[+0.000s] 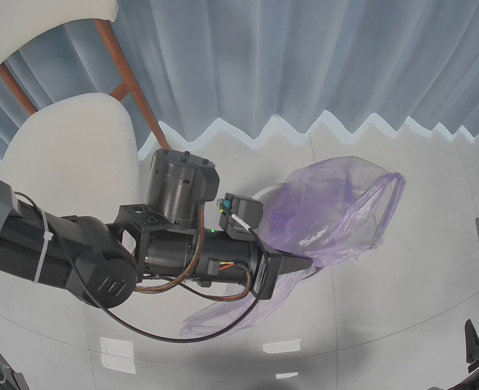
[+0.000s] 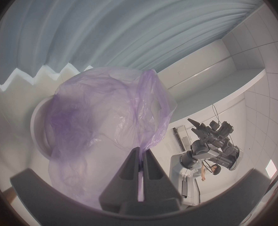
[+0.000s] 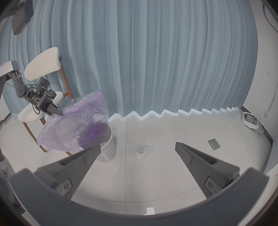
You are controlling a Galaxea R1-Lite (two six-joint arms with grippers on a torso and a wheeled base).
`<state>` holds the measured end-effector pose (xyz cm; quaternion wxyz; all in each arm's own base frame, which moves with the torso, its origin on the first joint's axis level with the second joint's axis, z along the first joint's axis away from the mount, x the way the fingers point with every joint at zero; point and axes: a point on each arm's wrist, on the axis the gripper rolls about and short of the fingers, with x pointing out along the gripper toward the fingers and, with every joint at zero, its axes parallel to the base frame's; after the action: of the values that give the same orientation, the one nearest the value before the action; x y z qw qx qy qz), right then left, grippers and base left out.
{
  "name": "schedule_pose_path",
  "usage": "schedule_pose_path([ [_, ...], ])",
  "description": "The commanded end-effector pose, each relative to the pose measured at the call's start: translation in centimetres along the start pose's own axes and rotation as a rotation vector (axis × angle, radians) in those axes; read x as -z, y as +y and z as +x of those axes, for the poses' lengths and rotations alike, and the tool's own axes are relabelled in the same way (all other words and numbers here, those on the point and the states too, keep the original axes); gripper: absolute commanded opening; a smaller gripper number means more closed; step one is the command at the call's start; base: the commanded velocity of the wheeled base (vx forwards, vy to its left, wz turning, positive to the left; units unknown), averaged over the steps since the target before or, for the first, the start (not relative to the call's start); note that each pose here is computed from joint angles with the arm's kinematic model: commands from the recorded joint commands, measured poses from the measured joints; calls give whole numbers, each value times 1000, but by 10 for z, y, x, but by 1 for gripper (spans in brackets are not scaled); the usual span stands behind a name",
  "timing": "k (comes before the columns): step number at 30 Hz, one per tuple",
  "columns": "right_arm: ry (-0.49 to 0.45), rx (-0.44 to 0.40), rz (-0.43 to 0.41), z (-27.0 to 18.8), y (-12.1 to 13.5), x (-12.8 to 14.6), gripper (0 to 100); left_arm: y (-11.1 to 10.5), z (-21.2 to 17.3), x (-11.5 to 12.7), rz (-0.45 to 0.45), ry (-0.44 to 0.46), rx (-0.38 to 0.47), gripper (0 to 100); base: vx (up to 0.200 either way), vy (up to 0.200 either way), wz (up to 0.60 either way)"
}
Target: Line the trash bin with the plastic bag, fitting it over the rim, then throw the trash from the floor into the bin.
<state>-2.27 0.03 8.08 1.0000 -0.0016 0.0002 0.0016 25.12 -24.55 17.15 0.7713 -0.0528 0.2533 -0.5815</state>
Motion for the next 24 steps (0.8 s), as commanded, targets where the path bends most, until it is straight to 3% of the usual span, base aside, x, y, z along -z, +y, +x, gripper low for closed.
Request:
schedule_pose_path([
  [1, 0, 0, -3, 0, 0, 5, 100, -6, -6, 5, -9, 14, 3, 0, 0, 0, 0],
  [7, -5, -1, 23, 0, 0, 4, 100, 2, -13, -21, 34, -90, -26, 0, 0, 0, 0],
  [10, -76, -26, 84, 5, 0, -57, 100, 0, -17, -29, 46, -116, -25, 0, 0, 0, 0],
  [12, -56, -38, 91, 19, 0, -70, 100, -1, -17, -28, 47, -114, -24, 0, 0, 0, 0],
  [14, 87, -108, 167, 62, 3, -89, 100, -3, -15, -22, 41, -95, -17, 0, 0, 0, 0],
  [18, 346, -103, 414, 134, 14, -102, 100, -2, -14, -18, 46, -100, -17, 0, 0, 0, 0],
  [24, 494, -111, 428, 208, 19, -95, 100, -3, -14, -21, 66, -129, -12, 0, 0, 0, 0],
])
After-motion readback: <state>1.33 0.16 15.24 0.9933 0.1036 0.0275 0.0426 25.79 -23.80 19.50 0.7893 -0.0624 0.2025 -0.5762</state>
